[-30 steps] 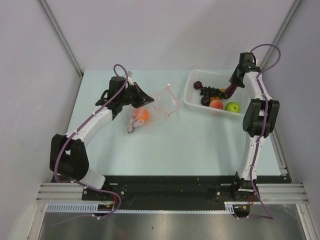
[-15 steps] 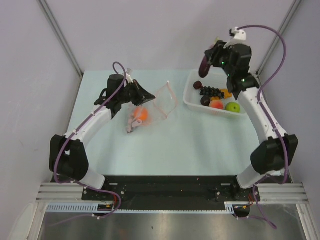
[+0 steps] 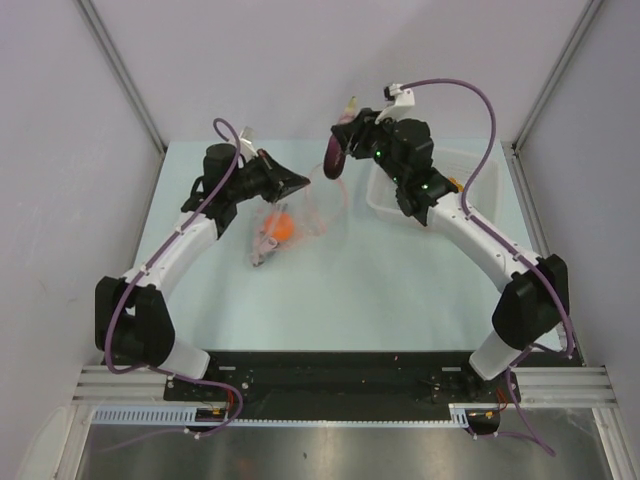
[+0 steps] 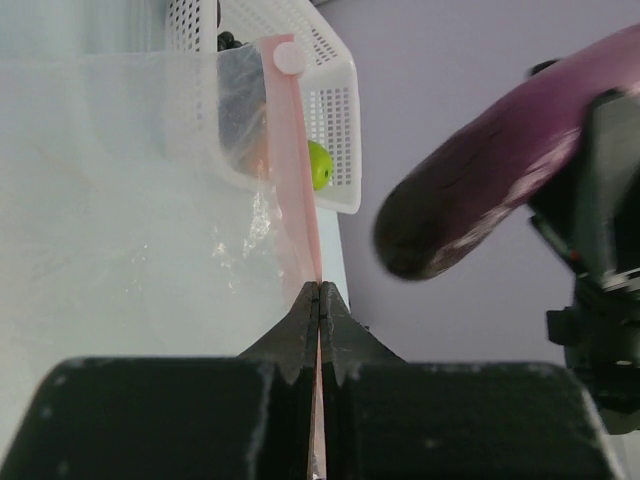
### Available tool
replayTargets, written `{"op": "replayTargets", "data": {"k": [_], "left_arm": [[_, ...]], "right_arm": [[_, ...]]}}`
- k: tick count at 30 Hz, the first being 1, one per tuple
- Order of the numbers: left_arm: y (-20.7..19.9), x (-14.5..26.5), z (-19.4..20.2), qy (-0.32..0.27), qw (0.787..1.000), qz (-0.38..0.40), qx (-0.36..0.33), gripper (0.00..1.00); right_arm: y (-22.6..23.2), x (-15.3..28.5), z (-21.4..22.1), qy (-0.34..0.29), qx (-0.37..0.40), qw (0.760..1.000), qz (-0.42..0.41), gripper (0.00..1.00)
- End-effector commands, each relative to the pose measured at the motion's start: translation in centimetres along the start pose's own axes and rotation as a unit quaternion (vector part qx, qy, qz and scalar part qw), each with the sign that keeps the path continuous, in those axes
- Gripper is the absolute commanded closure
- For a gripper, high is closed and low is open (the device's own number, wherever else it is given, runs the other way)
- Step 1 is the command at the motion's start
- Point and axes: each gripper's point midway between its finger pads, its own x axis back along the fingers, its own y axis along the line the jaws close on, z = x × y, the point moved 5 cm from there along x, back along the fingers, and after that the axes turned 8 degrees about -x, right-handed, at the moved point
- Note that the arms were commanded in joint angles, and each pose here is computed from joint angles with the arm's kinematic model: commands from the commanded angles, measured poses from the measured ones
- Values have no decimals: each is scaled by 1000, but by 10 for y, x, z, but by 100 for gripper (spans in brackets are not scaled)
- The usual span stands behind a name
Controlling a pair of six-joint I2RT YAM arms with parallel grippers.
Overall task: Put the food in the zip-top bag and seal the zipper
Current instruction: Place the fake vegetable in the zipper food storage bag.
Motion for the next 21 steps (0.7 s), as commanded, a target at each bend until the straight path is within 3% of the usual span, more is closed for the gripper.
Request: {"op": "replayTargets", "data": {"k": [1,11,18,21], "left_arm": [[-21,19,-14,-30,999,38,-13,100],[-8,27,-15,-40,999,35,7,100],[-7,29,-15,-43,998,37,6,100],[-7,30,-13,-42,998,37,2,100]], "right_arm": [[11,-2,43,43,-60,997,23,100],[10,5,126,165,-111,979,47,100],[13,30,177,315,-139,939,14,100],[15,32,172,330,-142,933,-25,79]]}}
